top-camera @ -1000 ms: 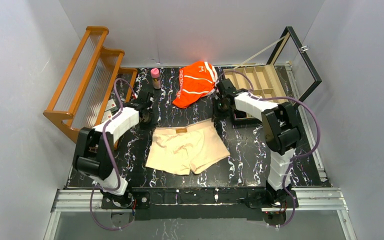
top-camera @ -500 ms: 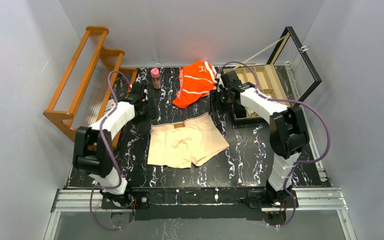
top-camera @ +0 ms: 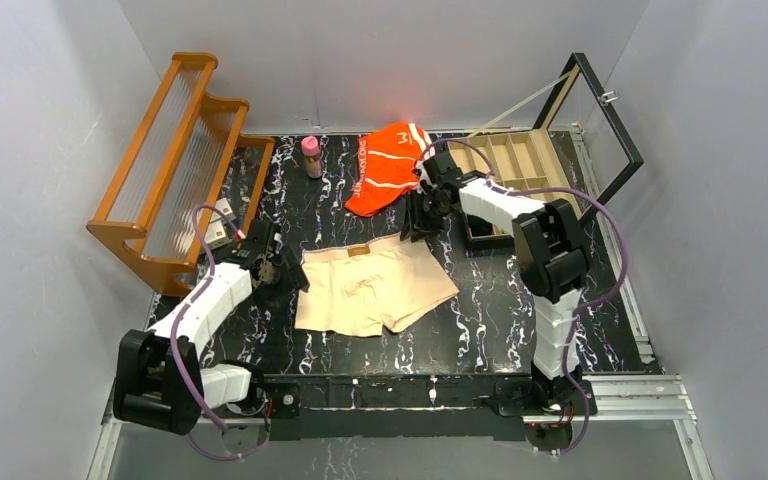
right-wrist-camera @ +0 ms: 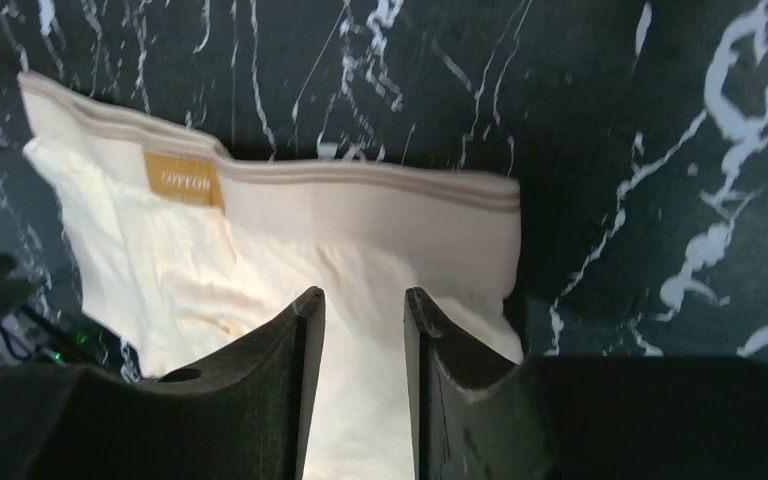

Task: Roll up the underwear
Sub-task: Fold the underwear at the center of the board.

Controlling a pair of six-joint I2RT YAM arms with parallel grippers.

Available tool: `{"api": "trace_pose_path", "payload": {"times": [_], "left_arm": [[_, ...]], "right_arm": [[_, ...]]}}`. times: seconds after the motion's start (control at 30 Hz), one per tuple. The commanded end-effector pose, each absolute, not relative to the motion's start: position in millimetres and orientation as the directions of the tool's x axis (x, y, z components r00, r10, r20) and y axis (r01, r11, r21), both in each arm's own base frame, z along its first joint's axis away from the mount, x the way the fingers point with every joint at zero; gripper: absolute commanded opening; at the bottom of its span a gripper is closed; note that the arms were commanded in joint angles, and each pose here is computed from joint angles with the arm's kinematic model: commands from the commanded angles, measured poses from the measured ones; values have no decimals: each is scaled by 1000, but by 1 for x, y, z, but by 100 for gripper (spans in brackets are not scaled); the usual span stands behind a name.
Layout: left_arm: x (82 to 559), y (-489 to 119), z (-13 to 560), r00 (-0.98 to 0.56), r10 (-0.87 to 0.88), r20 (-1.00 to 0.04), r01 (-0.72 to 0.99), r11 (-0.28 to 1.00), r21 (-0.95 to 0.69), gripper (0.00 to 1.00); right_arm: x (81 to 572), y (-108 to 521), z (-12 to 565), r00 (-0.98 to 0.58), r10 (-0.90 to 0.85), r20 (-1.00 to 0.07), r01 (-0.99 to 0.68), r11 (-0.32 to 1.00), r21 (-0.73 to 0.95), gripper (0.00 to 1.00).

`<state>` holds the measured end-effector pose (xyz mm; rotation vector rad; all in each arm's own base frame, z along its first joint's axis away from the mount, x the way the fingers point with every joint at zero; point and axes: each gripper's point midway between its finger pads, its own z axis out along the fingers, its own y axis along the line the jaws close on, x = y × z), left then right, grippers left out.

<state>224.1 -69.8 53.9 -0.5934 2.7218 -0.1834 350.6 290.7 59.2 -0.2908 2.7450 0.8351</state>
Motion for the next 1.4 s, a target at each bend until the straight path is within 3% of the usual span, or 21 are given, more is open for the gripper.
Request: {"api": "trace_pose_path", "payload": {"times": [0.0, 0.1, 0.2, 0.27, 0.5, 0.6, 0.83, 1.07, 1.37], "left_arm": [[198, -62, 43, -815, -518, -259, -491, 855, -166, 70], [190, -64, 38, -808, -540, -237, -511, 842, -175, 69], [185, -65, 34, -805, -550, -223, -520, 835, -181, 67], [183, -66, 35, -805, -552, -215, -522, 833, -184, 64], [175, -80, 28, -792, -590, -157, -548, 800, -243, 59], [169, -85, 26, -789, -598, -137, -553, 790, -265, 58], [158, -84, 17, -764, -633, -124, -592, 764, -257, 51], [155, -85, 8, -763, -637, -111, -598, 761, -253, 37], [153, -86, 0, -763, -638, -105, -600, 759, -254, 15]], "right_arm": [[384, 293, 47, -939, -61, -339, -213, 876, 432, 43], [399, 279, 31, -937, -44, -346, -165, 930, 329, 46], [402, 284, 27, -945, -69, -319, -180, 925, 334, 48], [401, 289, 41, -945, -77, -318, -192, 917, 349, 49], [396, 311, 118, -900, -41, -433, -269, 836, 479, 69], [391, 318, 136, -894, -34, -447, -281, 820, 499, 72], [372, 343, 140, -868, -102, -487, -325, 858, 399, 65], [352, 396, 134, -816, -196, -544, -394, 876, 277, 58], [328, 465, 125, -769, -255, -587, -480, 836, 266, 57]]}}
